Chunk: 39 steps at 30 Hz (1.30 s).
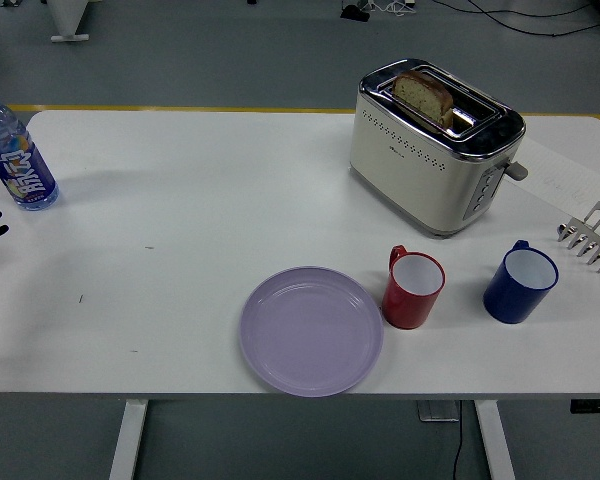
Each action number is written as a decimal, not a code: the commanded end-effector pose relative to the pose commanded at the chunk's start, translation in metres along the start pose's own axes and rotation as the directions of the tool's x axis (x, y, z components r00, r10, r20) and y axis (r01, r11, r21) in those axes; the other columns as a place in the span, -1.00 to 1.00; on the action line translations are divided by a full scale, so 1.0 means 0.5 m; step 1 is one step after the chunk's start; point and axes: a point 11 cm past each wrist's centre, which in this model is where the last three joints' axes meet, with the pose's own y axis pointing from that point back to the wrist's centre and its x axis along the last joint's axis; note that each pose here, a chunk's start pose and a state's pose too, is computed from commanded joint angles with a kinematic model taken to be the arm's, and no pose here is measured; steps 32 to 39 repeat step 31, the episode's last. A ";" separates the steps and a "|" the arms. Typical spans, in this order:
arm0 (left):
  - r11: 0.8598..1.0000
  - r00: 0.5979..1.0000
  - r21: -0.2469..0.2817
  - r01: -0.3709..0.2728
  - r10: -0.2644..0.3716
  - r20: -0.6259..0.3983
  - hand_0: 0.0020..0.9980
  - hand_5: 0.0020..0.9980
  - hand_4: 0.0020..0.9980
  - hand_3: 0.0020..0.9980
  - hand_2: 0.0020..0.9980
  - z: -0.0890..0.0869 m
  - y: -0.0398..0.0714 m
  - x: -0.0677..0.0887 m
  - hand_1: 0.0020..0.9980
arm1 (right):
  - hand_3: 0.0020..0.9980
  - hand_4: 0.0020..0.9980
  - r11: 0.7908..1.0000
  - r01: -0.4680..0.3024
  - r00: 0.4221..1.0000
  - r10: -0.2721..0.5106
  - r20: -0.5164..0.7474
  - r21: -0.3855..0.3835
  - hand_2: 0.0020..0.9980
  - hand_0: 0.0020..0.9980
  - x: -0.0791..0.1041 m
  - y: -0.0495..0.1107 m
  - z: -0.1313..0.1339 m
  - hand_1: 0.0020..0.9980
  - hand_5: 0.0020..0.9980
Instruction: Push plate across desktop
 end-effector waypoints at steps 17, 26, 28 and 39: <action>1.000 1.000 -0.022 -0.002 0.001 -0.005 0.33 1.00 0.14 0.42 0.46 0.015 -0.003 0.001 0.47 | 0.19 -0.38 1.000 0.006 1.000 -0.006 -0.001 0.020 0.33 0.12 -0.006 0.001 -0.020 0.10 -0.11; 1.000 1.000 -0.031 -0.004 0.004 -0.006 0.33 1.00 0.15 0.42 0.46 0.022 -0.004 0.003 0.47 | 0.19 -0.38 1.000 0.008 1.000 -0.008 0.002 0.029 0.33 0.12 -0.010 0.002 -0.031 0.10 -0.11; 0.999 1.000 -0.034 -0.003 0.003 -0.006 0.33 1.00 0.15 0.42 0.46 0.024 -0.005 0.002 0.47 | 0.19 -0.38 1.000 0.008 1.000 -0.009 0.002 0.029 0.33 0.12 -0.011 0.002 -0.032 0.10 -0.11; 0.999 1.000 -0.039 -0.007 0.006 -0.009 0.33 1.00 0.15 0.42 0.46 0.027 -0.005 0.004 0.47 | 0.19 -0.38 1.000 0.008 1.000 -0.009 0.001 0.028 0.33 0.12 -0.011 0.002 -0.032 0.10 -0.11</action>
